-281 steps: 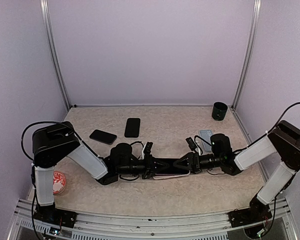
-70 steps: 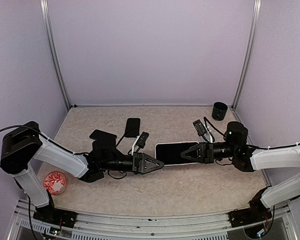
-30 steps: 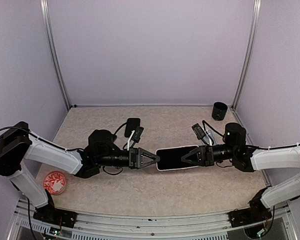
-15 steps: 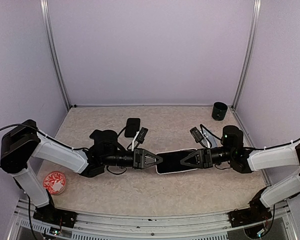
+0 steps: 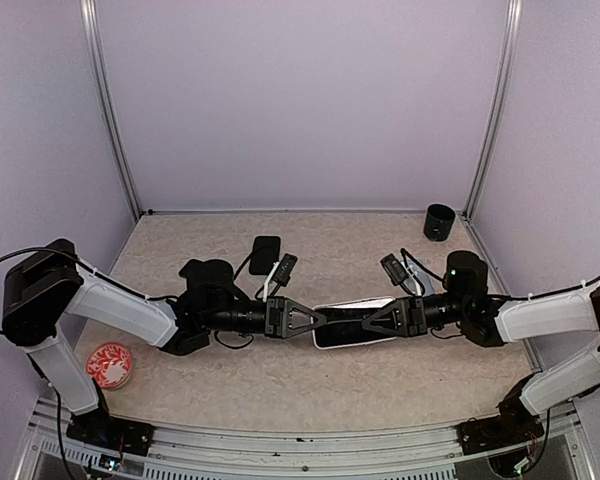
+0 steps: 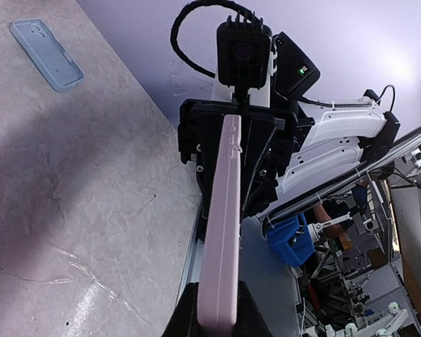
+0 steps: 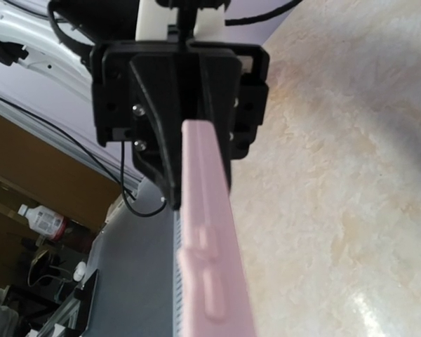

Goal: Put the phone into the phone case
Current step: Pass from the right arm to the left

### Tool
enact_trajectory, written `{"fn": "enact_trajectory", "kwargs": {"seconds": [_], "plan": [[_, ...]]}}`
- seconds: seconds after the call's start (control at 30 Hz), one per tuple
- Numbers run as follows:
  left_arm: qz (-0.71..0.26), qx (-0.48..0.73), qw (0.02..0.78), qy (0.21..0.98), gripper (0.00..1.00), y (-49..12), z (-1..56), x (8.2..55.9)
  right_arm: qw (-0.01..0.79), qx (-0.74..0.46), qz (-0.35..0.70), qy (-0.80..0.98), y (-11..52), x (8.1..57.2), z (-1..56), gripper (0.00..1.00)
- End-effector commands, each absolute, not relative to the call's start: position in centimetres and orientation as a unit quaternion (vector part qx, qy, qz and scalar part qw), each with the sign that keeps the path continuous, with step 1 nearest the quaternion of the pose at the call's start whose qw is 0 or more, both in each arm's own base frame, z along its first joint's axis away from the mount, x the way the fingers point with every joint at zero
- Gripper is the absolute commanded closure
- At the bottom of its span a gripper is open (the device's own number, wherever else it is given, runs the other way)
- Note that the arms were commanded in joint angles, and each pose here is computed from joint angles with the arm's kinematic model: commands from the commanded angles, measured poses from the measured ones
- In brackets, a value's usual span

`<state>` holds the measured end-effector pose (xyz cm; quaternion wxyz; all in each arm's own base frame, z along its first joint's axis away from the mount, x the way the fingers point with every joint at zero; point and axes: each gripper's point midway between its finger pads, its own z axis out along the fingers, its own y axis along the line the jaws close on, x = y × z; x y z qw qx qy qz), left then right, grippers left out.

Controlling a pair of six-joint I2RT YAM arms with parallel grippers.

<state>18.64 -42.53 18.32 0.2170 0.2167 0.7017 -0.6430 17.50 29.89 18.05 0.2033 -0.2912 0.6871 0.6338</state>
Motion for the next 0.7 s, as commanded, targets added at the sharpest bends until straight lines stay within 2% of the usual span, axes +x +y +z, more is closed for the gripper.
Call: {"fn": "enact_trajectory", "kwargs": {"seconds": [0.0, 0.2, 0.4, 0.67], "plan": [[-0.665, 0.211, 0.226, 0.680, 1.00, -42.7, 19.9, 18.3, 0.231, -0.311, 0.635, 0.668, 30.3, 17.5, 18.8, 0.84], [-0.670, 0.199, 0.232, 0.677, 1.00, -42.4, 20.2, 18.4, 0.234, -0.310, 0.634, 0.669, 30.1, 17.4, 18.9, 0.74], [-0.677, 0.181, 0.249, 0.669, 1.00, -41.6, 20.7, 18.6, 0.239, -0.305, 0.632, 0.672, 30.0, 17.5, 18.9, 0.56], [-0.687, 0.157, 0.272, 0.656, 1.00, -40.7, 21.6, 19.0, 0.244, -0.298, 0.635, 0.669, 30.0, 17.6, 19.2, 0.45]]}}
